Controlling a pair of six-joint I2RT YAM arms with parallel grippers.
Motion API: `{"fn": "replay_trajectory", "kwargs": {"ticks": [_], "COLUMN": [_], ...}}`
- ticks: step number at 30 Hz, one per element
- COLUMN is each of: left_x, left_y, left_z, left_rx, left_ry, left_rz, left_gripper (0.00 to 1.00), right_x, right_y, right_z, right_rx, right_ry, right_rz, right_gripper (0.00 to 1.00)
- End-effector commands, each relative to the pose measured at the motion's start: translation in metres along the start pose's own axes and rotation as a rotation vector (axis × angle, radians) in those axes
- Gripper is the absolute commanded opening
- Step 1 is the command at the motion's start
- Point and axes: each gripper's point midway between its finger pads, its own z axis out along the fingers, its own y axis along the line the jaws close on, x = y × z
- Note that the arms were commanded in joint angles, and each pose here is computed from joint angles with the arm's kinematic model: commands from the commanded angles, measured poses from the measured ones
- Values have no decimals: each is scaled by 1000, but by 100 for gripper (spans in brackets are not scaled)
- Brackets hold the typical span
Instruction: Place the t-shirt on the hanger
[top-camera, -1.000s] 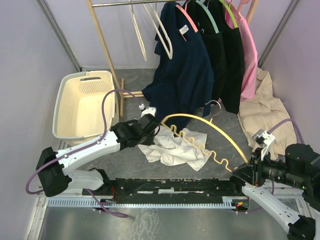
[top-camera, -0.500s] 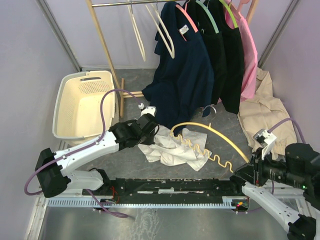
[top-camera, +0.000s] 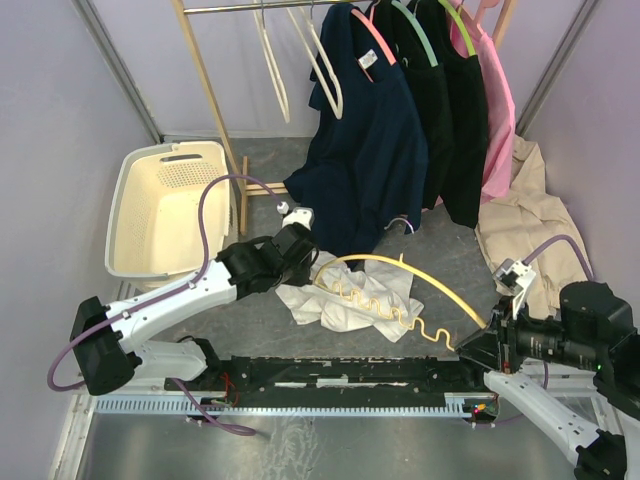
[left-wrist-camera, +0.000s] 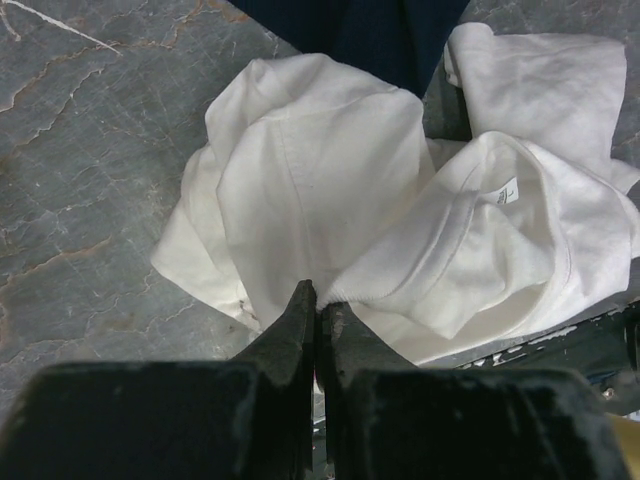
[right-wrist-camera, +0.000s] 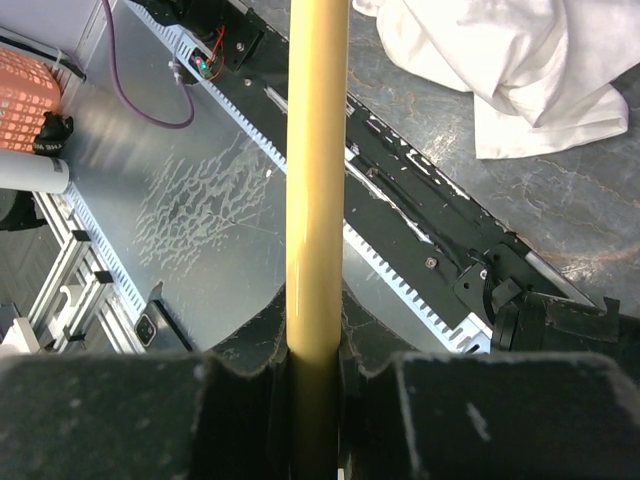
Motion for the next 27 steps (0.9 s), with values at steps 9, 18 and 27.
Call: {"fn": "replay_trajectory", "kwargs": {"ticks": [9, 18, 27], "left_x": [-22, -32, -63], "left_y": [-15, -24, -44], "left_z": [-12, -20, -39], "left_rx": [58, 85, 103], "left_ry": [-45, -56, -83], "left_rz": [48, 77, 148], "left_gripper": [3, 3, 3], "right_x": [-31, -46, -52], "right_y": [-10, -10, -7], "right_z": [31, 42, 47], "right_rx": [-6, -22, -49], "right_ry": [-43, -8, -21], "right_rz": [-67, -123, -147], "right_gripper": [1, 1, 1]}}
